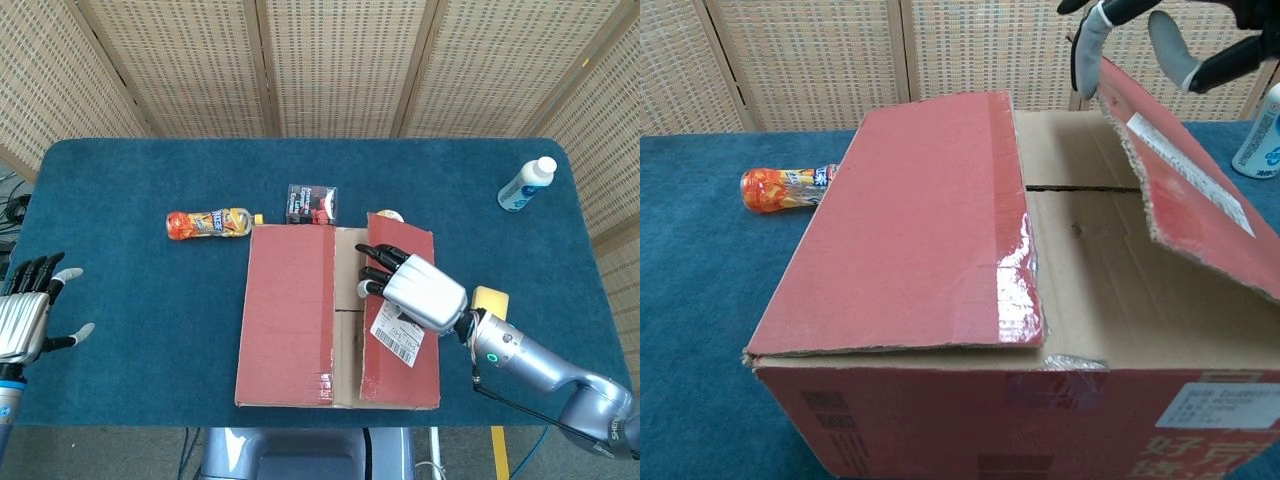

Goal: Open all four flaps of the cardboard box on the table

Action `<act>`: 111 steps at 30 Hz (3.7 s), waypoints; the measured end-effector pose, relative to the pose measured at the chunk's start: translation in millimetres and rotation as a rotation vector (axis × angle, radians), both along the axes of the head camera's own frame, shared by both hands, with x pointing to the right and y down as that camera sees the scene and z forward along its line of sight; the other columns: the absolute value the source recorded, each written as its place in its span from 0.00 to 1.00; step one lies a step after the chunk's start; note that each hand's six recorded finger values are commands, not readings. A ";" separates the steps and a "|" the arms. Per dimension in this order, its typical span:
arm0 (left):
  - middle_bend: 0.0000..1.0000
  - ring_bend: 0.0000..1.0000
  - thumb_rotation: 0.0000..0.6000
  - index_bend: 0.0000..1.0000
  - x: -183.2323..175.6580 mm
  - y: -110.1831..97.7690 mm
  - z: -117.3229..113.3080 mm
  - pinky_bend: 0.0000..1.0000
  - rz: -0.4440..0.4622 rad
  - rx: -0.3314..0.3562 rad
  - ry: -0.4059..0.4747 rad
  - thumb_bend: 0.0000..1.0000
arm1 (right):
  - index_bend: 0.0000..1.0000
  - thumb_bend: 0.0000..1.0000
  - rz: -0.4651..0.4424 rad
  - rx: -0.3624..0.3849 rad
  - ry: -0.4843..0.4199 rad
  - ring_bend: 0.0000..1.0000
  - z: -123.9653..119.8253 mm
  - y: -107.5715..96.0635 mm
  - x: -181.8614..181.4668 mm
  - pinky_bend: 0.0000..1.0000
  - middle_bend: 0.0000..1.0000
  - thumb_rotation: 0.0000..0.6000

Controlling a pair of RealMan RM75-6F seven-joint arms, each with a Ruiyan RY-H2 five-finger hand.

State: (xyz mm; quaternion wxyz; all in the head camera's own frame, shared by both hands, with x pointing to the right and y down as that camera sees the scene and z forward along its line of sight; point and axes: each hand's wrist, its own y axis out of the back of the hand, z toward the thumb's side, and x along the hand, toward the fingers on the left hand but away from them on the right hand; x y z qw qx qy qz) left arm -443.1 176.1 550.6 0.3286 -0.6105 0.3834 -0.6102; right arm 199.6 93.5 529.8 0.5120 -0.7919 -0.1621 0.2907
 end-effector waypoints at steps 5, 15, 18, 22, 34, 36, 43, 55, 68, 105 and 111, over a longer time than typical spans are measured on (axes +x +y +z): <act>0.06 0.04 0.85 0.21 2.1 -0.9 -0.3 0.02 0.005 0.002 0.012 0.21 | 0.45 1.00 0.014 0.022 0.004 0.08 -9.5 -2.4 5.7 0.17 0.45 1.00; 0.06 0.04 0.85 0.21 5.2 -2.3 -1.0 0.02 0.012 0.007 0.022 0.21 | 0.45 1.00 0.052 0.061 0.010 0.08 -24.5 -7.2 19.1 0.17 0.45 1.00; 0.06 0.04 0.85 0.21 5.4 -2.8 -1.5 0.02 0.013 0.011 0.025 0.21 | 0.45 1.00 0.063 0.078 0.019 0.08 -29.0 -9.6 24.1 0.17 0.45 1.00; 0.06 0.04 0.85 0.21 7.4 -4.0 -1.0 0.02 0.018 0.011 0.028 0.21 | 0.45 1.00 0.079 0.100 0.038 0.08 -35.2 -13.8 32.5 0.17 0.45 1.00; 0.06 0.04 0.85 0.21 9.6 -6.2 0.3 0.02 0.021 0.010 0.027 0.21 | 0.45 1.00 0.135 0.149 0.089 0.08 -48.4 -25.9 57.7 0.17 0.45 1.00; 0.06 0.04 0.85 0.21 10.0 -6.7 0.2 0.02 0.021 0.011 0.027 0.21 | 0.45 1.00 0.154 0.161 0.102 0.08 -51.0 -31.9 64.7 0.17 0.45 1.00; 0.06 0.04 0.85 0.21 10.4 -7.0 1.4 0.02 0.023 0.008 0.023 0.21 | 0.46 1.00 0.218 0.187 0.139 0.08 -59.8 -40.7 91.4 0.17 0.45 1.00; 0.06 0.02 0.85 0.21 12.2 -3.1 5.0 0.01 0.033 -0.021 0.021 0.21 | 0.46 1.00 0.333 0.170 0.197 0.08 -52.3 -36.8 138.0 0.17 0.45 1.00; 0.05 0.02 0.85 0.21 27.5 -11.0 3.4 0.01 0.090 -0.027 0.044 0.21 | 0.44 1.00 0.423 0.125 0.227 0.08 -34.1 -21.2 170.2 0.17 0.37 1.00; 0.02 0.00 0.17 0.21 257.2 -90.3 -23.7 0.00 0.826 -0.169 0.540 0.10 | 0.06 0.85 0.808 0.032 0.363 0.00 2.4 42.6 225.3 0.00 0.03 1.00; 0.02 0.00 0.14 0.21 306.0 -91.1 -18.9 0.00 0.923 -0.233 0.579 0.14 | 0.06 0.85 0.822 0.025 0.362 0.00 3.2 46.9 227.9 0.00 0.03 1.00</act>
